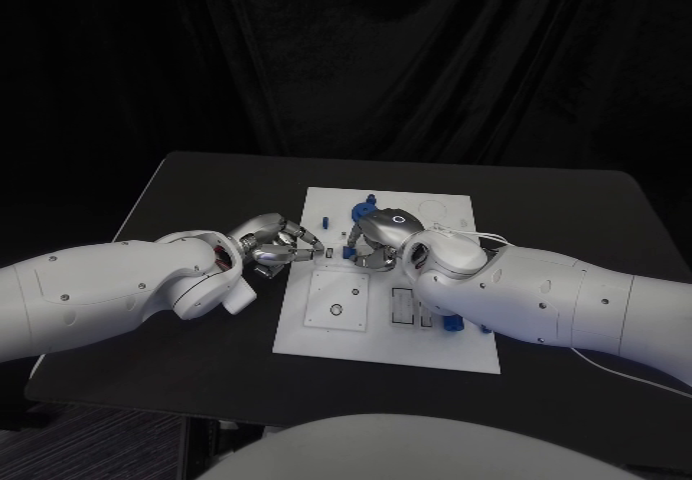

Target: Assemble the parts on the task board

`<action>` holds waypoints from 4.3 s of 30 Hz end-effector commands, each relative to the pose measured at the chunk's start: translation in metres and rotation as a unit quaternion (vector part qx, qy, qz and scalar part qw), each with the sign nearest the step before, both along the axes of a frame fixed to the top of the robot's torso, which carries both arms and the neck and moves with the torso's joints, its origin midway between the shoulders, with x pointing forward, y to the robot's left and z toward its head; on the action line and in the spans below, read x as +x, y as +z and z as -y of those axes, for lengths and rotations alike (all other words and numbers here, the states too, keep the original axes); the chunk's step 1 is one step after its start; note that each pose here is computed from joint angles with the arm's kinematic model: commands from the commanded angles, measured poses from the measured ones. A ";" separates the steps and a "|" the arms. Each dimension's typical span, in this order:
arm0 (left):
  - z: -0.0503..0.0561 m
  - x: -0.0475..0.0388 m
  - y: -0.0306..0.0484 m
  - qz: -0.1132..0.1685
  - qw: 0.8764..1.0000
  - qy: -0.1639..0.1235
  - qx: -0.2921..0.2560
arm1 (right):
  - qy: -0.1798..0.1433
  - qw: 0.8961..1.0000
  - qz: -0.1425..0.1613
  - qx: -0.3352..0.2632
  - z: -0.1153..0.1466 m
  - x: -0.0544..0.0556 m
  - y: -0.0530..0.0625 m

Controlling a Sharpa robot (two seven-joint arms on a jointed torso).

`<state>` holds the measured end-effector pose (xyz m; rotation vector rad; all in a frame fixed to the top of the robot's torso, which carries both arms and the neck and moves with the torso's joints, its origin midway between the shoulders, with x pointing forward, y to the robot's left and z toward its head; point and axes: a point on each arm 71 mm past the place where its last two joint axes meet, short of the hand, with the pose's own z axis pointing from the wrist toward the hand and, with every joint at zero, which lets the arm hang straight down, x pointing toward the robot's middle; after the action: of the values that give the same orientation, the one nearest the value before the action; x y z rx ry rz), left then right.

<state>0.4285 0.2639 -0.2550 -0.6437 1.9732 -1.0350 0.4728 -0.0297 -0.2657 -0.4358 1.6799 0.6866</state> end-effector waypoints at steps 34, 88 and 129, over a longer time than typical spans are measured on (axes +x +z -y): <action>0.008 0.0057 -0.0017 0.004 1.000 -0.006 0.002 | 0.023 0.992 0.056 0.109 0.012 -0.011 0.018; 0.023 0.0068 0.0011 0.025 0.999 -0.038 -0.024 | 0.046 0.987 0.054 0.142 -0.001 -0.024 0.026; 0.023 0.0079 -0.0018 0.011 0.999 -0.042 -0.019 | 0.052 0.987 0.055 0.144 -0.002 -0.026 0.027</action>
<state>0.4384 0.2459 -0.2560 -0.5934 1.9573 -1.0989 0.4501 -0.0321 -0.2439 -0.3557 1.4744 0.9249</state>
